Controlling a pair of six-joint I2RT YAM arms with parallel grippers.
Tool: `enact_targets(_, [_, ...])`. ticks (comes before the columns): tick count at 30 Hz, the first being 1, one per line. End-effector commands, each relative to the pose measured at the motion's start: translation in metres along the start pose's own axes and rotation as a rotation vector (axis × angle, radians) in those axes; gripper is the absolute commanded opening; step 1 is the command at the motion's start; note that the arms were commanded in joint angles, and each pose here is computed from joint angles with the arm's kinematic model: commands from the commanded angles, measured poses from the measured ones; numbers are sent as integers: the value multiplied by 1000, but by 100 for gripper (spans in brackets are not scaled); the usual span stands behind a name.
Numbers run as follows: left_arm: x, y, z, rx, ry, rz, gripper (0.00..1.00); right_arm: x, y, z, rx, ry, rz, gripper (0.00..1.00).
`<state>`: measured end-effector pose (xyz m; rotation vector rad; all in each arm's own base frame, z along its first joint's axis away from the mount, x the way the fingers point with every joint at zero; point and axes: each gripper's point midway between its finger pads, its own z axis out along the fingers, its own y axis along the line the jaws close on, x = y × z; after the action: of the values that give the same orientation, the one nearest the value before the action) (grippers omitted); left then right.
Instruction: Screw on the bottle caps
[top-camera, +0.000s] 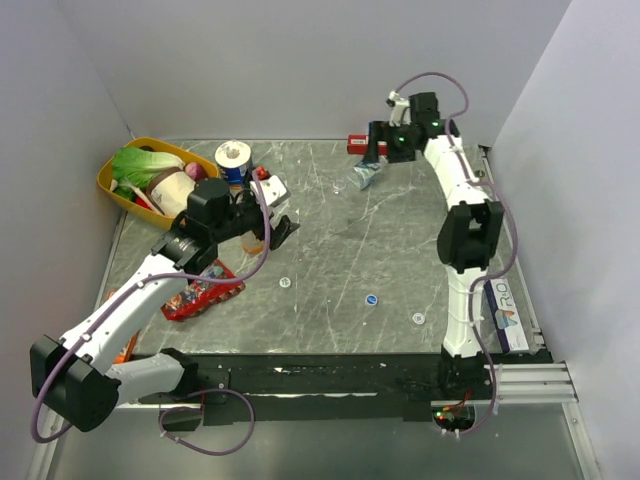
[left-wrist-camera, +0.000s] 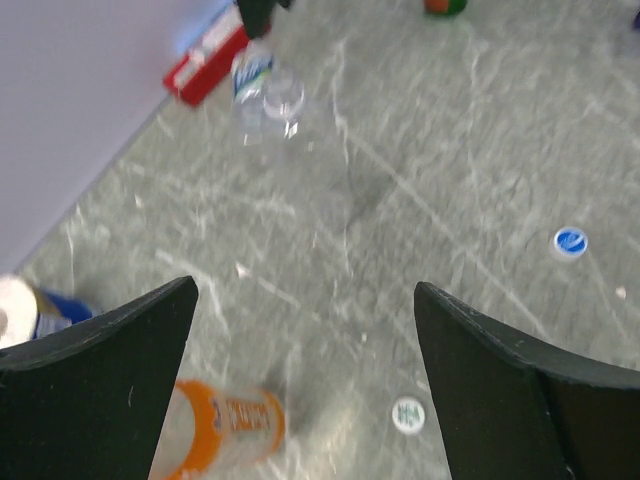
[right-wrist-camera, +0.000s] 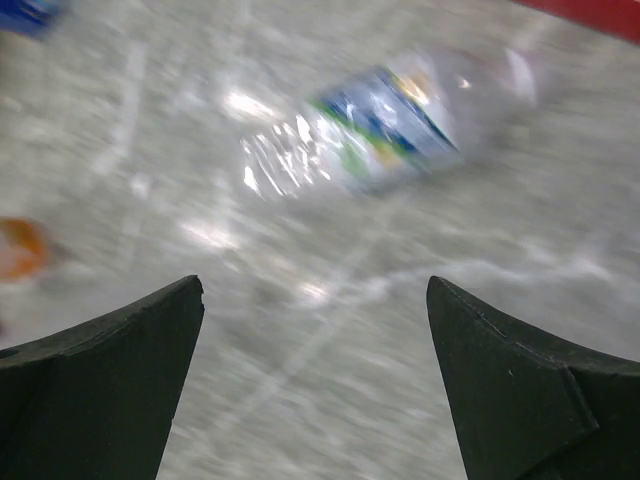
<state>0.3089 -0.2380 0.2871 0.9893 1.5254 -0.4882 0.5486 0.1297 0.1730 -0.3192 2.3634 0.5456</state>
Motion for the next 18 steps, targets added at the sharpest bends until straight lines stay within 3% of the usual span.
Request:
enact_targets(1, [2, 12, -11, -62, 81, -4, 96, -36, 29, 27, -44, -107, 215, 99])
enact_targets(4, [7, 10, -15, -54, 127, -26, 96, -30, 14, 54, 22, -109, 349, 99])
enact_targets(18, [24, 10, -18, -59, 232, -83, 96, -27, 10, 105, 135, -151, 478, 99])
